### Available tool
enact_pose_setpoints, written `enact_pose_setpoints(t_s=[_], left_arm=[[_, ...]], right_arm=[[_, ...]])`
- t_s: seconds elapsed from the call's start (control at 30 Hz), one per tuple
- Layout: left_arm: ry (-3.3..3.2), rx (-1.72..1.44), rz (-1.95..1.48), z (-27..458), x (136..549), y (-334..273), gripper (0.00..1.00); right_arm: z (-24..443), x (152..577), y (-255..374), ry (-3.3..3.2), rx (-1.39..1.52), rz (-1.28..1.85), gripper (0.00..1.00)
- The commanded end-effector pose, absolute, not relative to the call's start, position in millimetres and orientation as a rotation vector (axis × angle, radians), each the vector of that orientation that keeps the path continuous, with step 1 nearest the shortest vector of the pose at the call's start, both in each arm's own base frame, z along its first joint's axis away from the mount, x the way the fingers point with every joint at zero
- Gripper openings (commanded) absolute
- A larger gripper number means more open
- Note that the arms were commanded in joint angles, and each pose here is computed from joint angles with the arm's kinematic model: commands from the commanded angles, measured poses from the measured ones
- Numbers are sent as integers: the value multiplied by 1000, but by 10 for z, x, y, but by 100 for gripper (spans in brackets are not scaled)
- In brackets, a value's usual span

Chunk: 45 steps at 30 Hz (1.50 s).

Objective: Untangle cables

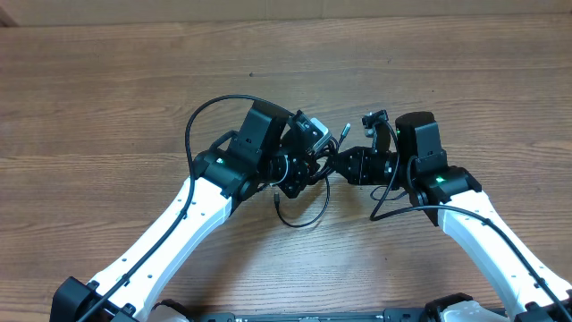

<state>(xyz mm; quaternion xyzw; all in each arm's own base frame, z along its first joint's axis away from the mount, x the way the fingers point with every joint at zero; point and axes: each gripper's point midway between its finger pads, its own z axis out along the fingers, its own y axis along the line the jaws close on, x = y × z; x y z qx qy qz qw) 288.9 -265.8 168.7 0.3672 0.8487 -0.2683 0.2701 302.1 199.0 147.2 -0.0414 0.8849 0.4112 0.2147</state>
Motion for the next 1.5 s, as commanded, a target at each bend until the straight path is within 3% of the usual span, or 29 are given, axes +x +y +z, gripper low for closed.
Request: enact_pose_setpoints(t_s=[0.0, 0.17, 0.27, 0.6, 0.73, 0.97, 1.17, 1.27, 1.33, 1.37, 1.47], left_arm=[[2245, 1008, -783, 1812, 2843, -2753, 4], [2245, 1008, -783, 1811, 2841, -2754, 4], [2253, 998, -791, 1812, 2836, -2756, 4], [2305, 964, -810, 1774, 2781, -2750, 4], [2304, 964, -810, 1776, 2783, -2751, 4], [2290, 885, -843, 1859, 2863, -2804, 4], [2283, 880, -846, 1874, 2877, -2813, 4], [2289, 867, -850, 1875, 2878, -2813, 4], [2288, 867, -850, 1876, 2879, -2814, 4], [2288, 867, -850, 1877, 2880, -2814, 4], [2287, 867, -850, 1877, 2880, -2815, 4]], right_arm=[[1532, 3065, 1988, 2431, -128, 1118, 4], [1516, 3049, 1984, 2442, -123, 1118, 4], [1508, 3041, 1981, 2448, -120, 1117, 13], [1534, 3067, 1989, 2431, -124, 1119, 11], [1534, 3066, 1989, 2431, -124, 1119, 35], [1499, 3032, 1979, 2455, -114, 1119, 40], [1499, 3033, 1979, 2455, -114, 1119, 64], [1500, 3032, 1979, 2455, -114, 1119, 70], [1499, 3032, 1979, 2455, -114, 1119, 93], [1500, 3032, 1979, 2455, -114, 1119, 94], [1500, 3033, 1979, 2455, -114, 1119, 79]])
